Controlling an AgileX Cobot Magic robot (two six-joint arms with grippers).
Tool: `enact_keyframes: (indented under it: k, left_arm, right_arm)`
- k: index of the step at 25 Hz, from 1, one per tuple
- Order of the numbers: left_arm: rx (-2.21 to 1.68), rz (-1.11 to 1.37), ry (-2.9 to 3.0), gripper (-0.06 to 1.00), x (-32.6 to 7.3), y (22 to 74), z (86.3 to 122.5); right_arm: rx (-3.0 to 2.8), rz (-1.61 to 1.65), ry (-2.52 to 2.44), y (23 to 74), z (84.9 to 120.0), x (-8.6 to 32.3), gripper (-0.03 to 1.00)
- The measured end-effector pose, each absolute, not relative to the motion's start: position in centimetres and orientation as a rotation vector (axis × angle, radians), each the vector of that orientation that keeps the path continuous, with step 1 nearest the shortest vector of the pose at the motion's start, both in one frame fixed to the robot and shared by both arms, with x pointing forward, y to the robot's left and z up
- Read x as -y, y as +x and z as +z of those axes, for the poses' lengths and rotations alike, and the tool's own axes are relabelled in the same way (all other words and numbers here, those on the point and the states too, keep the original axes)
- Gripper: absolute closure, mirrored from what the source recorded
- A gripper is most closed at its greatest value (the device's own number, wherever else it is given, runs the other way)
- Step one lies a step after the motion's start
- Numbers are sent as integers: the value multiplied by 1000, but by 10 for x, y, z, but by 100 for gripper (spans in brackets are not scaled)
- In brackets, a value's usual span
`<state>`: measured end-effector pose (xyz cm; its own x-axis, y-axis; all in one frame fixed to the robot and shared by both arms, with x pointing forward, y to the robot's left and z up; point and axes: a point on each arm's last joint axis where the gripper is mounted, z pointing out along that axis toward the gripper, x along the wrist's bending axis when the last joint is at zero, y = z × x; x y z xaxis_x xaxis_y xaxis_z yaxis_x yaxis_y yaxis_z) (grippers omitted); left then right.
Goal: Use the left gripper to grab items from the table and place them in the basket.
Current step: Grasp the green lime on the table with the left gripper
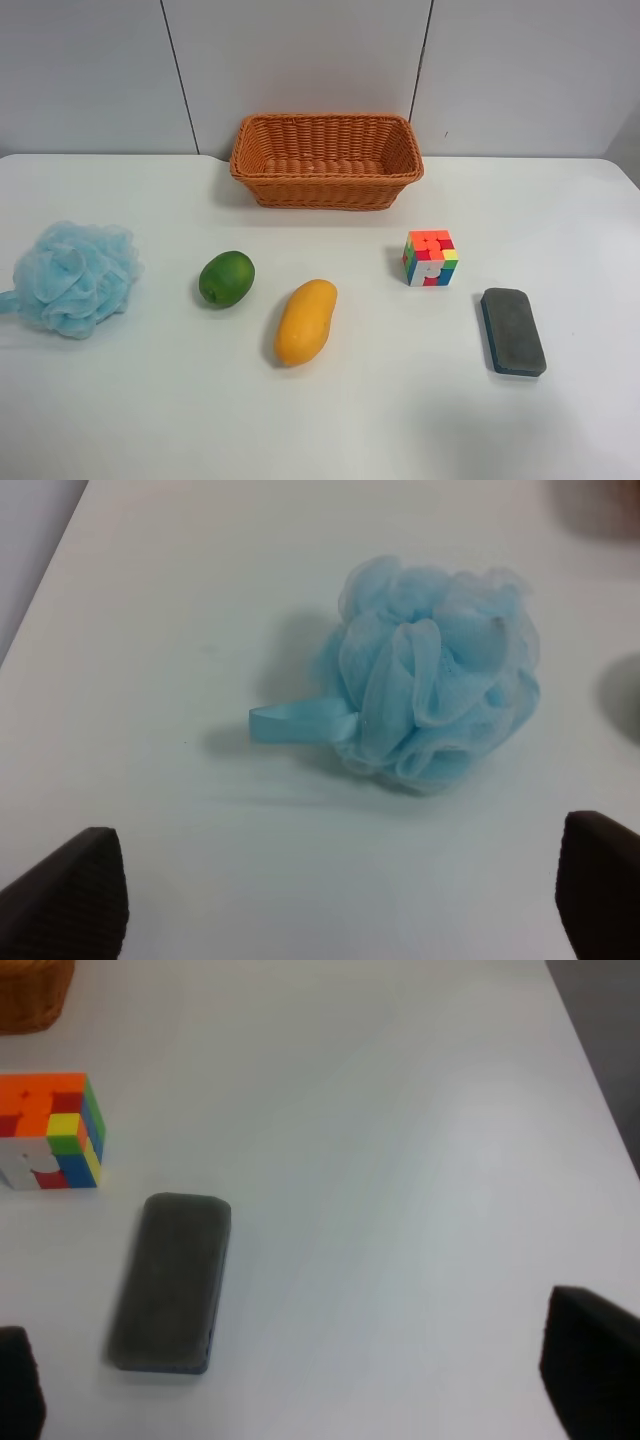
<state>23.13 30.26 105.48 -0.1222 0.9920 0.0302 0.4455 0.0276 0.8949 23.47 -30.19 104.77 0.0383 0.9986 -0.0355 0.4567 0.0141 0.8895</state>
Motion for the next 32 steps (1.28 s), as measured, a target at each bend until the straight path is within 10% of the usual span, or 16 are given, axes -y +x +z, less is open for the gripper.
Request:
enact_keyframes:
  k: [25, 32]
  left_arm:
    - [-1642, 1051, 1480, 11, -303, 231, 1055]
    - [-1557, 1119, 1433, 11, -304, 247, 1117]
  right_arm:
    - [-1523, 893, 1549, 235, 1048, 302, -3]
    - [-1523, 893, 1549, 235, 1048, 302, -3]
